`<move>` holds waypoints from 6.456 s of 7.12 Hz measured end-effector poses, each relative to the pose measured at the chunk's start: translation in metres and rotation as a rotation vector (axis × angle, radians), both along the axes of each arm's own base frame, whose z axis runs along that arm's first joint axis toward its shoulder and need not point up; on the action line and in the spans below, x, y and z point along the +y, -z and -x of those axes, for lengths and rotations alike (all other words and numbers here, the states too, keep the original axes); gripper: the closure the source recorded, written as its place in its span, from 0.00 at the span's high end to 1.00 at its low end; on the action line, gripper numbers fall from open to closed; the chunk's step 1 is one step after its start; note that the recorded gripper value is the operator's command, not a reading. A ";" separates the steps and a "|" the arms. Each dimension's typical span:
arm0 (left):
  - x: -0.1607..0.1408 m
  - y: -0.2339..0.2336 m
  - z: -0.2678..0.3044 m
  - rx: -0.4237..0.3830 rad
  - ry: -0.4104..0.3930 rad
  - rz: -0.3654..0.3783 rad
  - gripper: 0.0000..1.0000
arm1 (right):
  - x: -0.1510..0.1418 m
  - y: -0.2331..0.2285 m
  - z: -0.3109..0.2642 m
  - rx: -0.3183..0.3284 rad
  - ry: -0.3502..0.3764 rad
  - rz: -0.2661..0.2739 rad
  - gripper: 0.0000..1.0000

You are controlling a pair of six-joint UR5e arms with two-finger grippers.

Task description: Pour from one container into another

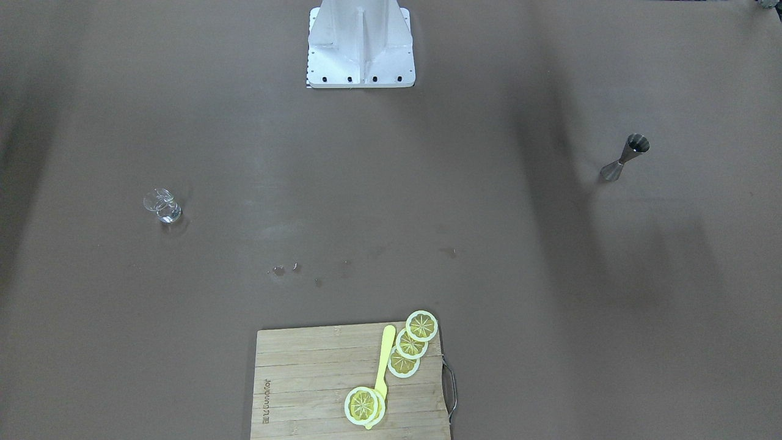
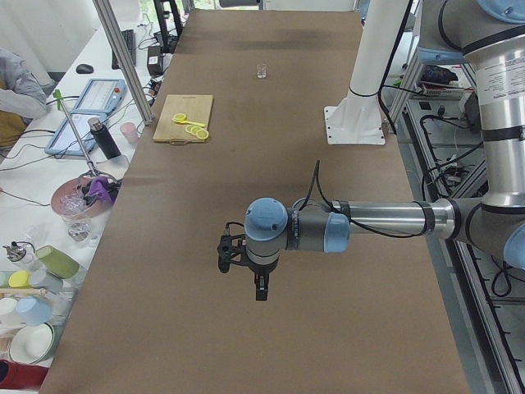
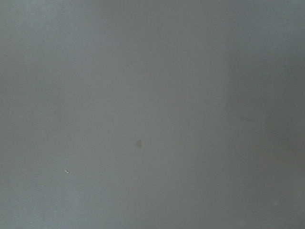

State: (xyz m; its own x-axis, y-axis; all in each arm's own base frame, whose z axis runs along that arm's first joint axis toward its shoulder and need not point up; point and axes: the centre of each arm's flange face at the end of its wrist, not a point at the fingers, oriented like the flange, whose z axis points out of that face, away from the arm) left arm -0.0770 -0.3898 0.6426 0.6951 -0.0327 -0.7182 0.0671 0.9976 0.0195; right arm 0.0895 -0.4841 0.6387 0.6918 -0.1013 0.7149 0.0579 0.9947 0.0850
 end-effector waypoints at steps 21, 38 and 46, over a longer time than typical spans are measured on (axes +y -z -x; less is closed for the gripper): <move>0.001 -0.005 0.000 -0.003 0.000 0.010 0.99 | -0.034 -0.006 0.014 0.032 -0.009 -0.299 1.00; 0.001 -0.004 0.000 -0.002 0.000 0.011 0.99 | 0.001 0.050 0.142 -0.372 0.348 -1.040 1.00; 0.002 -0.005 0.001 -0.002 0.003 0.015 0.99 | -0.011 0.035 0.228 -0.473 0.504 -1.223 1.00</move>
State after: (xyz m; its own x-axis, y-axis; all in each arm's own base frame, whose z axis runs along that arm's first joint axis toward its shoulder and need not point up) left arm -0.0783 -0.3879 0.6473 0.6967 -0.0454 -0.7160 0.0703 0.9975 0.0051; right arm -0.1381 -0.4947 0.6040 0.1171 -0.9821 0.1473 0.1045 0.1596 0.9816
